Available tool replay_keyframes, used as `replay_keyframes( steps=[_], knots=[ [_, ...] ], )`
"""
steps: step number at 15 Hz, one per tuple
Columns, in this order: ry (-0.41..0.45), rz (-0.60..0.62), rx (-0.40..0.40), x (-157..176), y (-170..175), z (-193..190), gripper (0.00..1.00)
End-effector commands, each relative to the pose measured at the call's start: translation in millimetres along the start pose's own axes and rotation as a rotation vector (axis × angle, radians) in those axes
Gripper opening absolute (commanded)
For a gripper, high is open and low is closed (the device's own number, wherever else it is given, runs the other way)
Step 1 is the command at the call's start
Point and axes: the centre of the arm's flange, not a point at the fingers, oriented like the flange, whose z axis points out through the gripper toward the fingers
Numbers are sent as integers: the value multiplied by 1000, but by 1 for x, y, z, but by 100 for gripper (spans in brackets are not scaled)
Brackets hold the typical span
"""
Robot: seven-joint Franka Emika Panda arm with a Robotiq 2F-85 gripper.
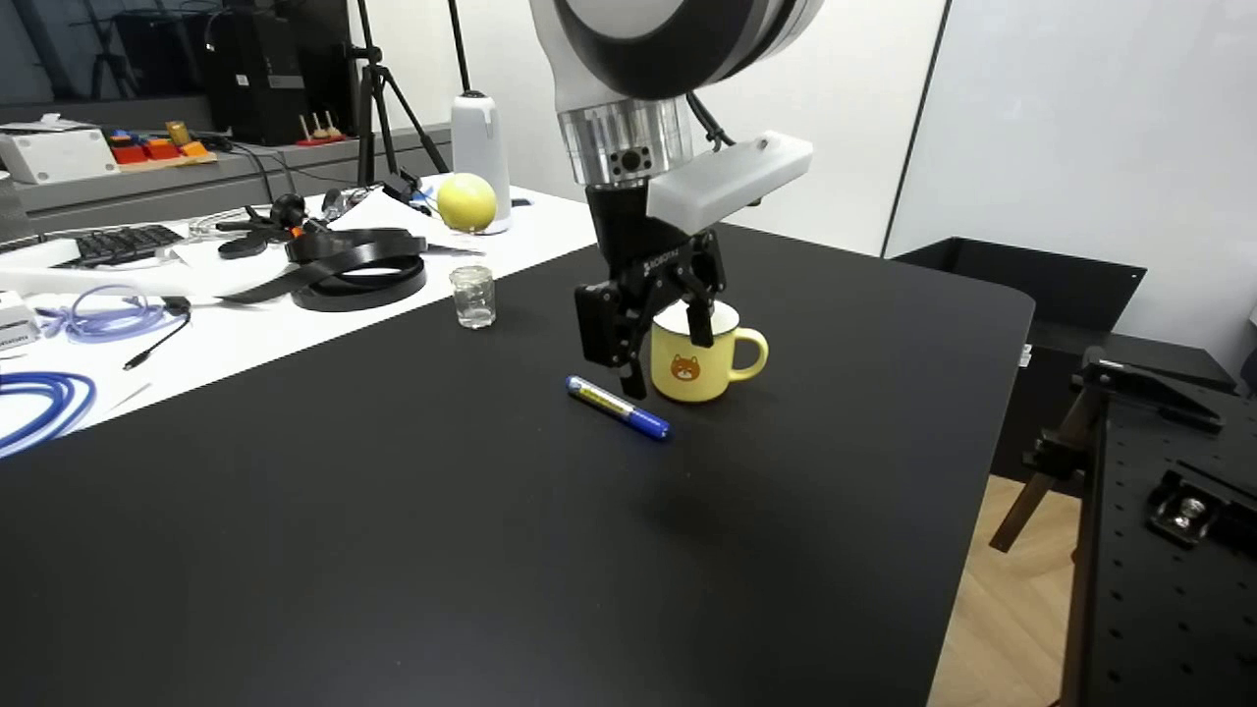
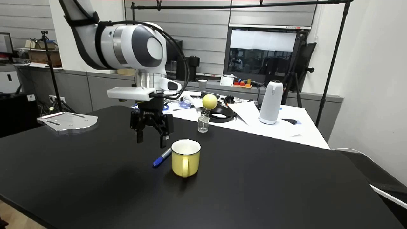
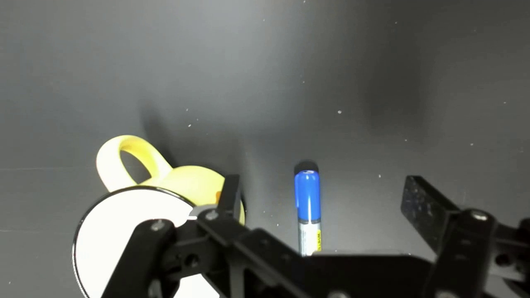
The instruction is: Put the pen in the mug
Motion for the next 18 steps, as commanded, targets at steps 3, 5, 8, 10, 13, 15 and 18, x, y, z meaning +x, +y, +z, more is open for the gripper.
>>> replay_keyframes(
  steps=[3,5,8,10,13,15,18],
  knots=[
    [-11,7,-4,12,2,12,100],
    [-15,9,-5,17,2,17,100],
    [-13,-7,-12,19,1,25,100],
    [-21,-18,-11,21,0,32,100],
    [-23,-25,-14,25,-5,41,100],
    [-18,-29,-17,27,-8,47,100],
    [12,-27,-35,34,-11,53,100]
  ],
)
